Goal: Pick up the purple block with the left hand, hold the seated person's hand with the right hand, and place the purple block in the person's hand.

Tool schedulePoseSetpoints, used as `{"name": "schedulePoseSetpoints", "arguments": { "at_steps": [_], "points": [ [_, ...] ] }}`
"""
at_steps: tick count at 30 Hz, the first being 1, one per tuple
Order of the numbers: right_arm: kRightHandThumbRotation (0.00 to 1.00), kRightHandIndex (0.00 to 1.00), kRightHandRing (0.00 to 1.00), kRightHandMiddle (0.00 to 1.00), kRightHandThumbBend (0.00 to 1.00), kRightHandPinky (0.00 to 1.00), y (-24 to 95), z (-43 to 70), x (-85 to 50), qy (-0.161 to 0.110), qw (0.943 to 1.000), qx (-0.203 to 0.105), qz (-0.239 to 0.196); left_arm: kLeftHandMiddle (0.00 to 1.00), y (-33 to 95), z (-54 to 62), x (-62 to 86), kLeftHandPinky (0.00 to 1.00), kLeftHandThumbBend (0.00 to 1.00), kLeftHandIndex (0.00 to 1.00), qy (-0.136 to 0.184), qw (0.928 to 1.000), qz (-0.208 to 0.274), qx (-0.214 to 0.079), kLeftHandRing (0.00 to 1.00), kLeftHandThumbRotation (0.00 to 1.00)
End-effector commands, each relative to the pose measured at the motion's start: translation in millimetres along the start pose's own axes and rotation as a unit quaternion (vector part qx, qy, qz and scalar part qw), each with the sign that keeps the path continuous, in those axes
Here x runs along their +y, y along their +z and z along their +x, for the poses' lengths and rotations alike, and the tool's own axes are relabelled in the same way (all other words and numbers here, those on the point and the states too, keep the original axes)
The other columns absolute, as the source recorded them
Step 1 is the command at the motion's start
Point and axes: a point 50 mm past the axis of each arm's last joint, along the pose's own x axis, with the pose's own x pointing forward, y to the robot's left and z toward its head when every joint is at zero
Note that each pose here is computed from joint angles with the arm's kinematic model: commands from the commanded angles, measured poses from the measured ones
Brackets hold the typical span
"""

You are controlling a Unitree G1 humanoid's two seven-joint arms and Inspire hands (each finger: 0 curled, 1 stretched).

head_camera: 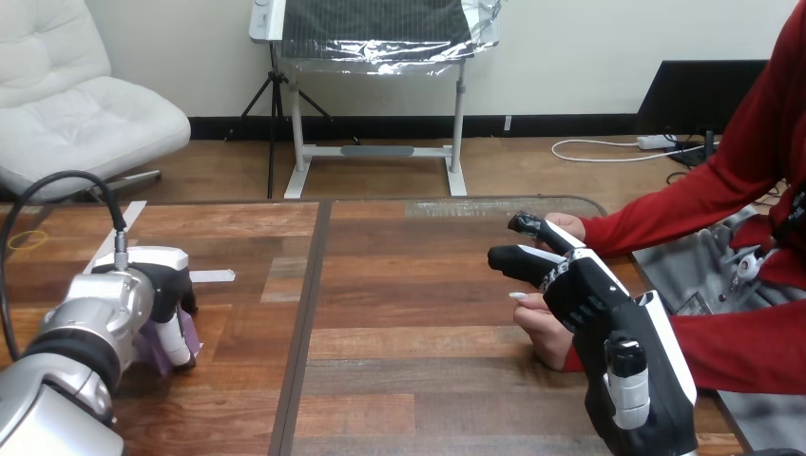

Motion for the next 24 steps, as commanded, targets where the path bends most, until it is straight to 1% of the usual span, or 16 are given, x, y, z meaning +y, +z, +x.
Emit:
{"name": "schedulePoseSetpoints", "arguments": {
  "at_steps": [1,6,9,10,11,14,16,19,20,24],
  "points": [
    [1.0,0.85,0.77,0.75,0.96,0.83,5.9,19.8,-3.0,0.009,0.9993,-0.036,-0.005,0.86,-19.4,-3.7,9.1,0.67,0.79,0.84,0.007,0.9995,-0.008,0.031,0.86,0.0],
    [1.0,0.84,0.77,0.75,0.96,0.82,5.4,20.5,-3.1,0.01,0.9993,-0.036,-0.004,0.86,-20.8,-3.8,8.5,0.66,0.77,0.85,0.006,0.9993,-0.018,0.032,0.85,0.0],
    [1.0,0.84,0.77,0.75,0.96,0.82,5.4,20.8,-3.2,0.01,0.9993,-0.036,-0.003,0.81,-21.3,-3.8,8.4,0.57,0.77,0.85,0.001,0.9989,-0.03,0.035,0.76,0.0],
    [1.0,0.84,0.77,0.75,0.97,0.82,5.4,21.0,-3.2,0.01,0.9993,-0.036,-0.003,0.78,-21.6,-3.8,8.2,0.52,0.76,0.85,0.0,0.9988,-0.034,0.035,0.7,0.0],
    [1.0,0.84,0.77,0.75,0.97,0.82,5.4,21.0,-3.1,0.009,0.9993,-0.036,-0.003,0.7,-22.1,-3.9,8.2,0.42,0.74,0.85,0.0,0.9983,-0.045,0.036,0.57,0.0],
    [1.0,0.84,0.77,0.75,0.97,0.81,5.6,21.2,-3.0,0.009,0.9992,-0.039,-0.004,0.65,-23.3,-4.1,8.9,0.33,0.72,0.85,0.005,0.9969,-0.07,0.037,0.45,0.0],
    [1.0,0.84,0.77,0.75,0.97,0.81,5.8,21.4,-2.9,0.01,0.9992,-0.04,-0.005,0.61,-24.0,-4.3,9.2,0.29,0.71,0.84,0.01,0.9963,-0.078,0.035,0.4,0.0],
    [1.0,0.84,0.77,0.75,0.97,0.81,6.0,21.6,-2.8,0.011,0.9991,-0.04,-0.005,0.54,-25.0,-4.5,9.3,0.25,0.69,0.81,0.014,0.9959,-0.082,0.035,0.35,0.0],
    [1.0,0.84,0.77,0.75,0.97,0.81,6.0,21.6,-2.8,0.012,0.9991,-0.04,-0.005,0.51,-25.3,-4.5,9.3,0.25,0.66,0.79,0.015,0.9959,-0.082,0.035,0.34,0.0],
    [1.0,0.84,0.77,0.76,0.97,0.81,5.9,22.0,-3.3,0.012,0.9992,-0.039,-0.004,0.48,-26.1,-4.5,9.1,0.25,0.63,0.75,0.021,0.9957,-0.083,0.035,0.35,0.0]
  ]
}}
